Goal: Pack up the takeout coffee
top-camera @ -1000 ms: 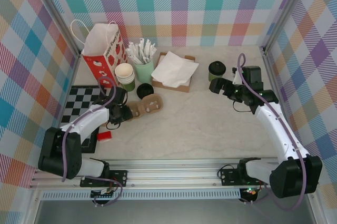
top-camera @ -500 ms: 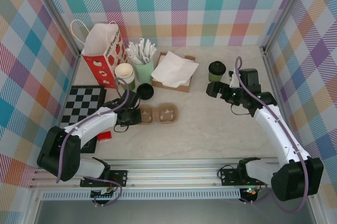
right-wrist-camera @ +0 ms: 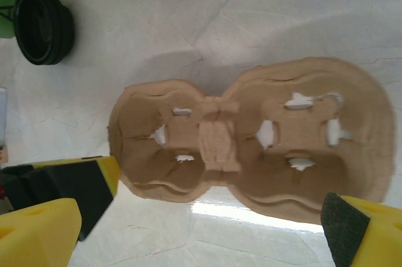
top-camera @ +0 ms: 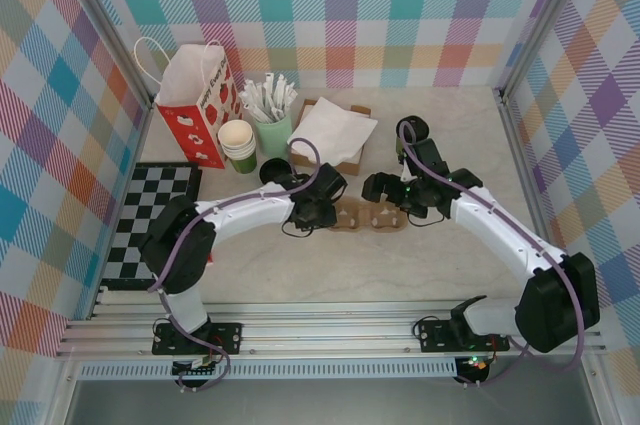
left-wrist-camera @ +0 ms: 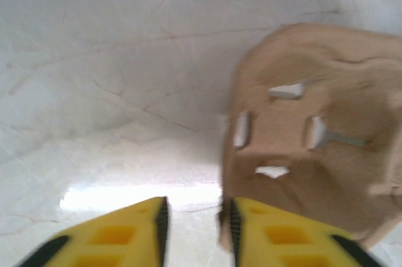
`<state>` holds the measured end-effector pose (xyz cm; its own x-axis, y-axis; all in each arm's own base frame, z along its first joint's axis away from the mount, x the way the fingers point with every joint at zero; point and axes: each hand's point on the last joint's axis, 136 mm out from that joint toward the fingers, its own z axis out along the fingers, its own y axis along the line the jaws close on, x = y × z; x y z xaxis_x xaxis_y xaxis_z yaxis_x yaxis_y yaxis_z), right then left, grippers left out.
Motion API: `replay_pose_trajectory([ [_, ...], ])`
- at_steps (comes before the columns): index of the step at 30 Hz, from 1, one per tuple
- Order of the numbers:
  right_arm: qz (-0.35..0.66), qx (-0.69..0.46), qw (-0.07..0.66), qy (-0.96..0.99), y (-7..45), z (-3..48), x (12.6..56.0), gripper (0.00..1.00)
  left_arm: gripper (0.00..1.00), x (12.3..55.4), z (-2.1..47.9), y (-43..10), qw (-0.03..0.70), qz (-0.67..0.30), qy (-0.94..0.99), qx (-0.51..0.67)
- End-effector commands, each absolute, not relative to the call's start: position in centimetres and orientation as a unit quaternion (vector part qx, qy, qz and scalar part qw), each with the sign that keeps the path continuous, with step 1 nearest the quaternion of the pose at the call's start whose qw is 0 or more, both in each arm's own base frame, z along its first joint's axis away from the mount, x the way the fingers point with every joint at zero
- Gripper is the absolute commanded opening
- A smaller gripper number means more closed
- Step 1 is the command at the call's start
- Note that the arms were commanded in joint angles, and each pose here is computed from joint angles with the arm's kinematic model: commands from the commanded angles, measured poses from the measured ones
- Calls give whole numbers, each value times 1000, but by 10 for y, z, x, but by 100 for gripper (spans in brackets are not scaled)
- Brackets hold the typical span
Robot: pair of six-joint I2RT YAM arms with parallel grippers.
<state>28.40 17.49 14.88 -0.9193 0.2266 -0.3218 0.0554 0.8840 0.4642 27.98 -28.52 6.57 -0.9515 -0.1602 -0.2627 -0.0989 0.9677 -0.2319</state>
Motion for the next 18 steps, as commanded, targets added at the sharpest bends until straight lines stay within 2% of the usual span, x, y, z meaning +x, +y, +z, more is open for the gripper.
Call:
replay_pose_trajectory([
  [1,210,84,183,957,169,144,281,100,47,273,73,-273,140,-96,982,-83],
  [5,190,65,174,964,168,137,274,100,75,273,109,-235,181,-89,975,-95],
  [9,153,40,157,975,166,123,268,100,90,280,161,-162,223,-83,957,-167],
  [14,155,48,177,971,170,125,279,100,97,300,231,-71,285,-91,905,-302],
  [18,149,64,202,966,168,131,291,100,98,333,274,-27,308,-77,862,-395],
])
